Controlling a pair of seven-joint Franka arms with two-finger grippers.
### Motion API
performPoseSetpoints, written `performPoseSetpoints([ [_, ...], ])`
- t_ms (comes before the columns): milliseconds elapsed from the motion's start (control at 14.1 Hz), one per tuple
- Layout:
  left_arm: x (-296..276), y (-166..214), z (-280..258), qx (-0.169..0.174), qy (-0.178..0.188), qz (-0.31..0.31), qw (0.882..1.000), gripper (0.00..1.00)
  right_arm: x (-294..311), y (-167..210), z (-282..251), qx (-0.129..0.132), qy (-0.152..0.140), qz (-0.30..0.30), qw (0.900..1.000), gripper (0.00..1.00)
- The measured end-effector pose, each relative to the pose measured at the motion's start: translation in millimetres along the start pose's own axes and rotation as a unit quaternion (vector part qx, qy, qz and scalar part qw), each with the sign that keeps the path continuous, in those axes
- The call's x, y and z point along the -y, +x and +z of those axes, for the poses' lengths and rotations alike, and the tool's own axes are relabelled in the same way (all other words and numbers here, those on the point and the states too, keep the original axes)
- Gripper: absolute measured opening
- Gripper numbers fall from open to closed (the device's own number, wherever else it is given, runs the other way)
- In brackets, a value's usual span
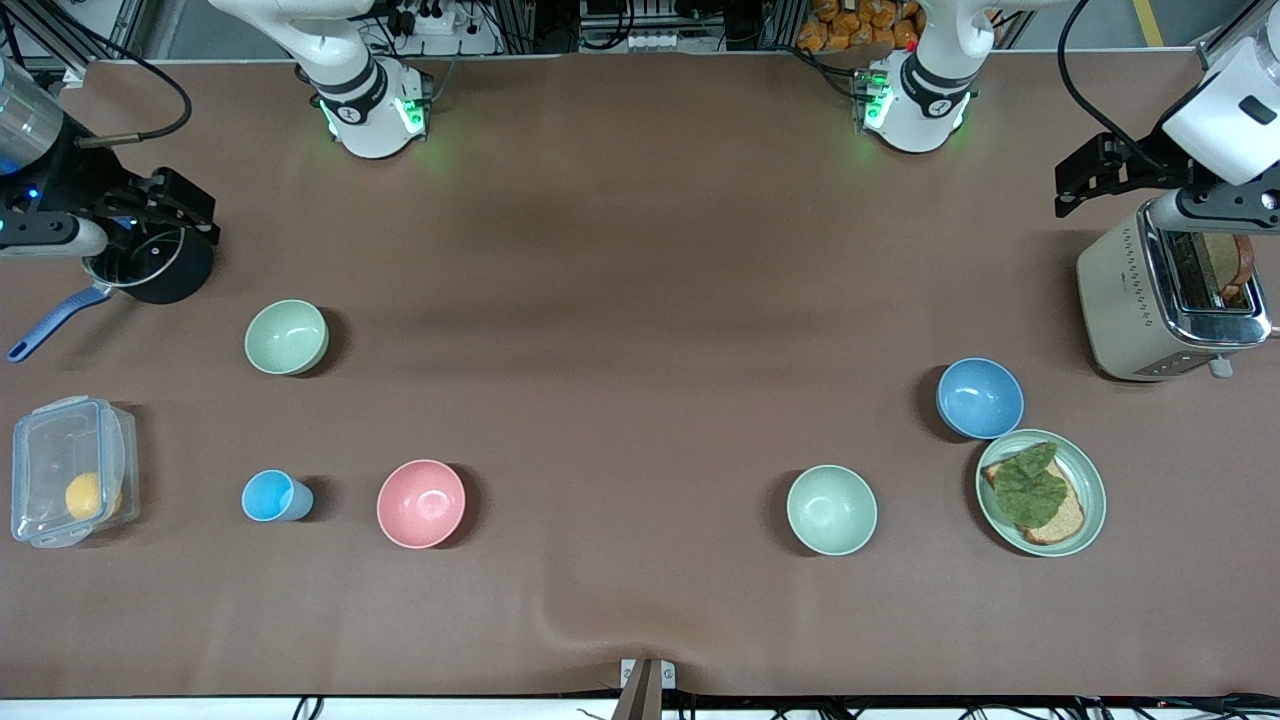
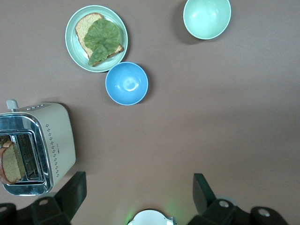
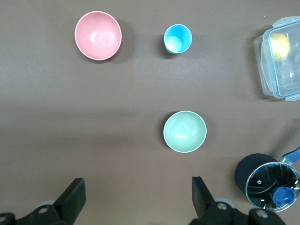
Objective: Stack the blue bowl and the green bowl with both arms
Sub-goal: 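Move the left gripper to the blue bowl while the right gripper reaches the green bowl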
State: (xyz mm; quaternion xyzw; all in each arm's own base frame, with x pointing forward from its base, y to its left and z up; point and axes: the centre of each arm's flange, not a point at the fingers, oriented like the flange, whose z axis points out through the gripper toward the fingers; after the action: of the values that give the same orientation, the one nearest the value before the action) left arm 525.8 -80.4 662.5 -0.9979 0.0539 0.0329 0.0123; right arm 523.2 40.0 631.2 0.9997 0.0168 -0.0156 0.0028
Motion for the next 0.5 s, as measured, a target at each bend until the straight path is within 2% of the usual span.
performPoseSetpoints([
  [354,-3.5,1.5,2.5,0.002,0.000,0.004,1.000,1.00,-3.5,0.2,0.0,0.000,-0.001,-0.009,1.000,1.00],
  [495,-4.3,5.9,8.7,0.007,0.017,0.006,1.000,1.00,-4.6,0.2,0.6,0.001,-0.001,-0.008,1.000,1.00],
])
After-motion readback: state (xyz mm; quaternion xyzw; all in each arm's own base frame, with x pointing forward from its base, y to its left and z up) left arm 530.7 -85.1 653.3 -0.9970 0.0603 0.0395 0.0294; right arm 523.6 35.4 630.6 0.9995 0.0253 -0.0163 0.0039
